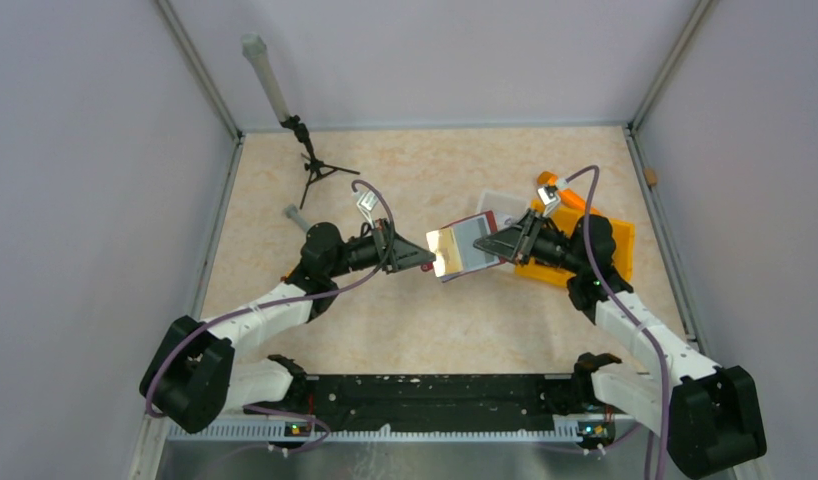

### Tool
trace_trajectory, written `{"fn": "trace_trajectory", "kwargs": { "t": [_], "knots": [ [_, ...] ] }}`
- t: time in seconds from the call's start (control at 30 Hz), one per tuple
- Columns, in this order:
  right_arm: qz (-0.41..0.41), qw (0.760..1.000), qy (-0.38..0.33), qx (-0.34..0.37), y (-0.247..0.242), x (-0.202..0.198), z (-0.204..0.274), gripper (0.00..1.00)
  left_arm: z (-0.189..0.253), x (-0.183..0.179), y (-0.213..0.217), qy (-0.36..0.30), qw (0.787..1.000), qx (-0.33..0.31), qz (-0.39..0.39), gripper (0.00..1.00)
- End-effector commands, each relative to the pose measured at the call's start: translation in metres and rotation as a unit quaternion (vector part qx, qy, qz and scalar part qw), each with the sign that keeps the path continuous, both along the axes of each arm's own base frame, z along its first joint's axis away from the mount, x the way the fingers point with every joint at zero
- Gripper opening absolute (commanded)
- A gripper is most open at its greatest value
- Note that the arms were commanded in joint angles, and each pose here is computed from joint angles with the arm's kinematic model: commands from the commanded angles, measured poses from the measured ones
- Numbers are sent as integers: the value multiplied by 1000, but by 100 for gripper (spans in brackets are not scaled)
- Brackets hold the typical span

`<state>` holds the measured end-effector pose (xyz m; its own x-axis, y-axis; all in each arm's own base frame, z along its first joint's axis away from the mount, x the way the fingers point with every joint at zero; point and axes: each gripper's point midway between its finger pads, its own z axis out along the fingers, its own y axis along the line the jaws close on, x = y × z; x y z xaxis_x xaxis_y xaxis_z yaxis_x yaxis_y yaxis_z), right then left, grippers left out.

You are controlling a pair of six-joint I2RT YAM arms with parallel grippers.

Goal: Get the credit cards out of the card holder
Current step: Remove the credit card from the card holder.

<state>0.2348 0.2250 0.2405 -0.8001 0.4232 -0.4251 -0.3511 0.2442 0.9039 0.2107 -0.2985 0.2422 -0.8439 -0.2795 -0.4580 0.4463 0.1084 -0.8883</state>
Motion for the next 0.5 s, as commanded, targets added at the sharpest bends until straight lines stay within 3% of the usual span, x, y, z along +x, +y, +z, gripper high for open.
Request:
{"fn": "trace_trajectory", "kwargs": {
  "t": [0.0, 0.23, 0.47],
  "knots": [
    [12, 999, -38, 29, 1, -1, 29, 0, 12, -1, 0, -28, 999, -16, -9, 0],
    [22, 998, -39, 40, 3, -4, 33, 0, 15, 0, -5, -27, 999, -29, -24, 0],
    [28, 998, -39, 46, 3, -6, 37, 0, 21, 0, -7, -29, 998, -41, -32, 14]
  ]
}}
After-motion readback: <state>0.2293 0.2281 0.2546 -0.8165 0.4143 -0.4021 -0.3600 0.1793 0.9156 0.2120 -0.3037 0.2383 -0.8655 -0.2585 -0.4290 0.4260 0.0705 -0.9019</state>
